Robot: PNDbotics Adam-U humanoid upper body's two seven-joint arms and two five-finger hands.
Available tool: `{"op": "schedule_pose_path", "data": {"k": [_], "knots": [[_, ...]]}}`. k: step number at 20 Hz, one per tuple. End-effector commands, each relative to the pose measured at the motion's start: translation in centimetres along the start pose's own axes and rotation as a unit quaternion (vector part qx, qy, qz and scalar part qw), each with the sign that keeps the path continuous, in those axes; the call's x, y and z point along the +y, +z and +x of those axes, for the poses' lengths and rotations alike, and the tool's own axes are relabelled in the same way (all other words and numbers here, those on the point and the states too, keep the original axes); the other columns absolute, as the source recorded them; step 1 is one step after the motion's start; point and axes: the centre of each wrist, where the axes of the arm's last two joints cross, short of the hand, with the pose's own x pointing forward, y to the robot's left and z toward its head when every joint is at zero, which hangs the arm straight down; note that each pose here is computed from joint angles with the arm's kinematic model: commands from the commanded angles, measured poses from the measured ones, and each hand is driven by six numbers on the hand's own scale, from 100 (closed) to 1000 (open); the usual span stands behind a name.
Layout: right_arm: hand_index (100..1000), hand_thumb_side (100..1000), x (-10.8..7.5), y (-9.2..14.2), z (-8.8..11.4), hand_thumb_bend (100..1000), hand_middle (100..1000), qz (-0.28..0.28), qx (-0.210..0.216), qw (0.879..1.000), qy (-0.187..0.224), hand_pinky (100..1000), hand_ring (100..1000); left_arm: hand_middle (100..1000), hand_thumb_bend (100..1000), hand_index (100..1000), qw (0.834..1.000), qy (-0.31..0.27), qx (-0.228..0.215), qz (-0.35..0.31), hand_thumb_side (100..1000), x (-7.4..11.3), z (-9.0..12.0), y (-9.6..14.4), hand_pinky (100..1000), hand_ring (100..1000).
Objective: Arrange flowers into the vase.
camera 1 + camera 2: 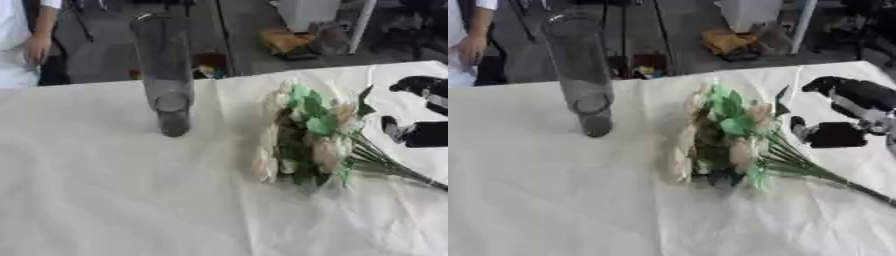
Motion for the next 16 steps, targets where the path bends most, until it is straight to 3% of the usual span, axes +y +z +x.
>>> {"op": "schedule_pose_path", "data": {"k": [1, 5, 9, 16], "knots": [[1000, 656, -0.2, -0.2, -0.5, 479, 1000, 0.015, 0.001, 1.0, 0.0, 979, 1000, 918, 152, 955, 1.0, 0.004, -0.016, -0.002, 1000, -0.1, 0.5, -0.8, 811, 945], [1000, 662, 0.6, 0.0, -0.5, 503, 1000, 0.035, -0.013, 0.999, -0.003, 975, 1000, 917, 141, 955, 1.0, 0.004, -0.016, -0.001, 1000, -0.1, 0.5, -0.9, 812, 946], [1000, 671, 1.2, 0.4, -0.1, 472, 1000, 0.042, -0.024, 0.999, -0.004, 970, 1000, 917, 140, 955, 1.0, 0.007, -0.017, -0.002, 1000, -0.2, 0.6, -0.9, 812, 946], [1000, 647, 2.1, 0.4, -0.4, 488, 1000, 0.056, -0.016, 0.998, -0.007, 973, 1000, 918, 136, 955, 1.0, 0.011, -0.017, -0.004, 1000, -0.3, 0.6, -0.9, 813, 947]]}}
